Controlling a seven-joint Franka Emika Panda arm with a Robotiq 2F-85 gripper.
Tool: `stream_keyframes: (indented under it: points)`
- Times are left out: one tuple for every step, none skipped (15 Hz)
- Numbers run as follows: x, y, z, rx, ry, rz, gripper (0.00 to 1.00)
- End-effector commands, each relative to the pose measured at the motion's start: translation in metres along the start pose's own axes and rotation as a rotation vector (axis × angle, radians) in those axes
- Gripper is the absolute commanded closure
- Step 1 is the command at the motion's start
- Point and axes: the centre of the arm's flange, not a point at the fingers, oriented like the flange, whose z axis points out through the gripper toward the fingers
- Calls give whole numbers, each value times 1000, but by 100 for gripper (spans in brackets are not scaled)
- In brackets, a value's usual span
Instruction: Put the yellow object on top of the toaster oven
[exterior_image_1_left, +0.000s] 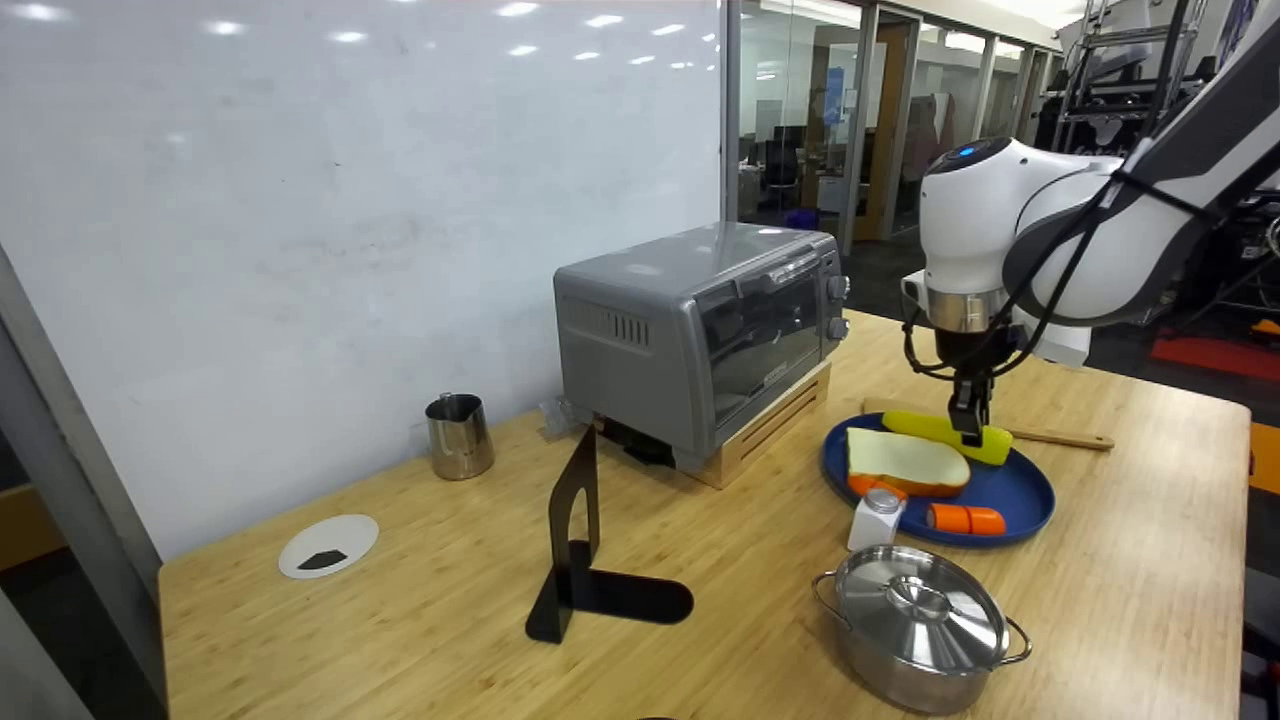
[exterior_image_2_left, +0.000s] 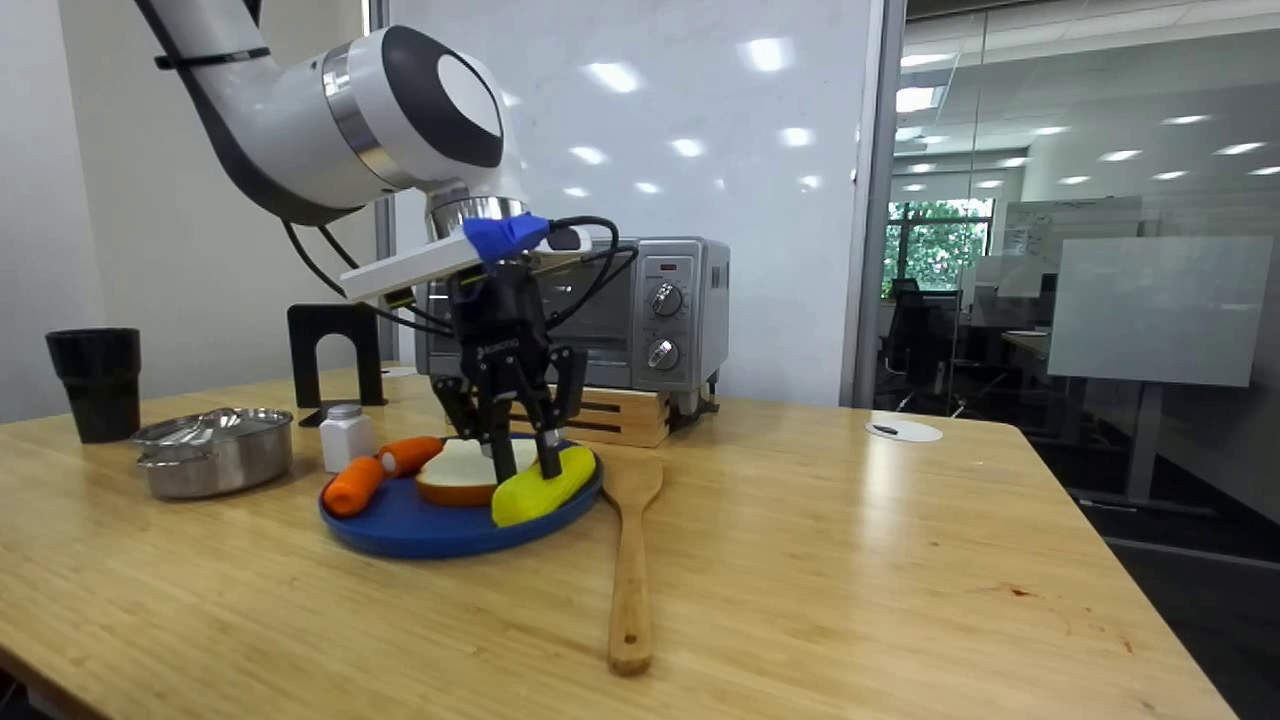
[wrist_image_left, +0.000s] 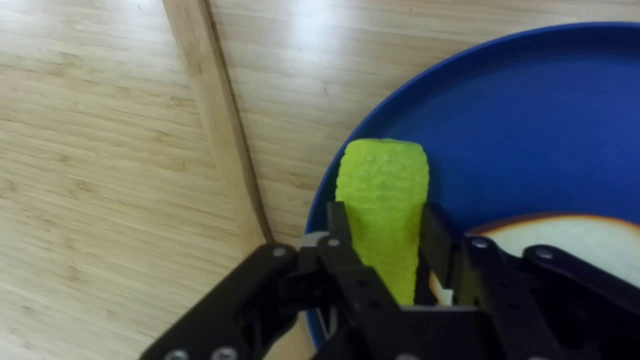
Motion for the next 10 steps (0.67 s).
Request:
stream_keyframes:
  points:
    - [8,-1,4,-20,19,0,88]
    - [9,-1,2,-22,22,-1,93]
    - [9,-2,2,-23,23,-2,93]
    - [10,-2,2,-23,25,-3,94]
    - [10,-3,0,-21,28,-4,94]
    - [10,-3,-2,-20,30,-4,94]
    - [10,-4,-7,-19,37,-4,93]
    - [9,-5,-14,-16,46,-8,93]
    - [9,-8,-24,-18,60,-8,93]
    - [9,-9,-33,-17,70,-13,93]
